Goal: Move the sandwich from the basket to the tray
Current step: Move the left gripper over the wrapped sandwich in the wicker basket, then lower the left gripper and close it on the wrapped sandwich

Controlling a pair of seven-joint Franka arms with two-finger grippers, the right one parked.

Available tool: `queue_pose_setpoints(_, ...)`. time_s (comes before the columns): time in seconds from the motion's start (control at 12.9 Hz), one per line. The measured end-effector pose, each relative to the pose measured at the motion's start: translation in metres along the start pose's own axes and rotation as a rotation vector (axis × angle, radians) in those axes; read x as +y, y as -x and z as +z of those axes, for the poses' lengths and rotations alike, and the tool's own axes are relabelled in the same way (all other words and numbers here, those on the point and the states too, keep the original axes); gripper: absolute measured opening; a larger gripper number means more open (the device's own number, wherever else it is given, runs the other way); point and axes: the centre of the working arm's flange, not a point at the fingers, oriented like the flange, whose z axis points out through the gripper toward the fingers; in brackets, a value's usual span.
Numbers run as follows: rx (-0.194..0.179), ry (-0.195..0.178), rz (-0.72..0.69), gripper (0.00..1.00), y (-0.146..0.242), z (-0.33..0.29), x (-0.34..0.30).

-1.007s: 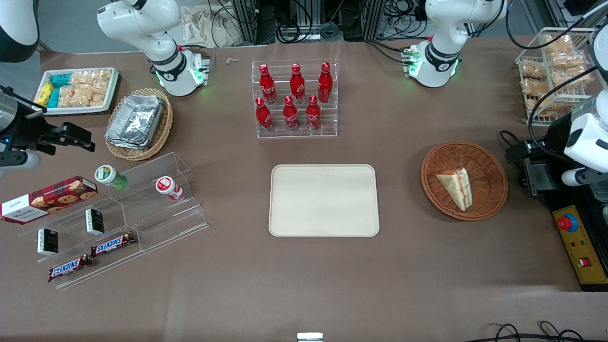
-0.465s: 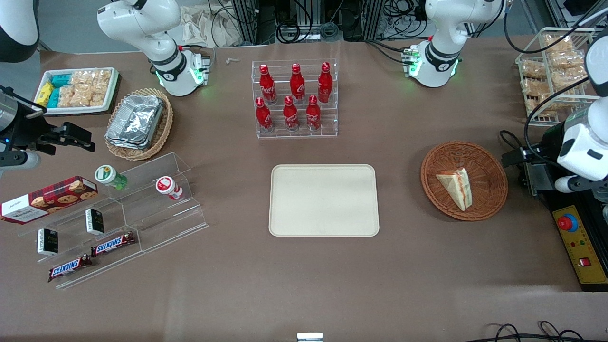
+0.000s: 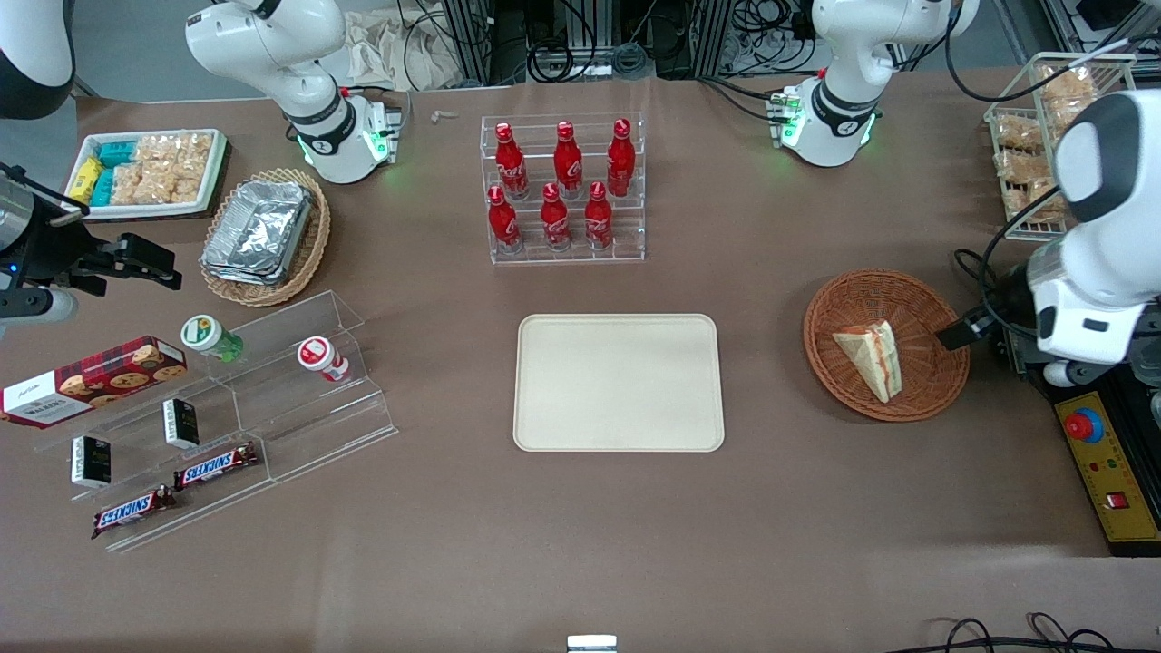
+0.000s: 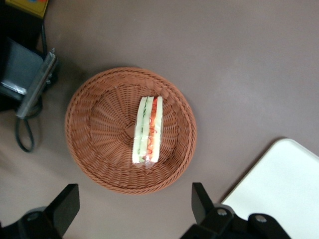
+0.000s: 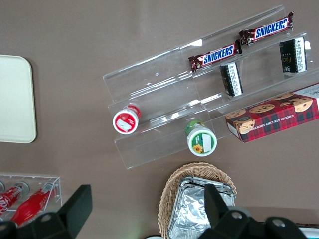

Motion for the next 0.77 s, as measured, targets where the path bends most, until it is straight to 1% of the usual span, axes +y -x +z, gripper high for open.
queue_pose_setpoints(0.08,0.016,-0.003,-0.02,1.0,0.007,0.017,0.004)
queue_pose_setpoints(0.15,0.038,0.002,-0.027,1.0,0.012,0.036,0.005)
queue_pose_setpoints(0.31,0.082,0.036,-0.025,1.0,0.023,0.075,-0.002)
queue_pose_setpoints(0.39,0.093,0.047,-0.023,1.0,0.03,0.094,-0.008)
queue_pose_setpoints(0.62,0.094,0.05,-0.022,1.0,0.041,0.114,-0.016)
queue_pose_setpoints(0.77,0.111,0.066,-0.019,1.0,0.044,0.122,-0.017)
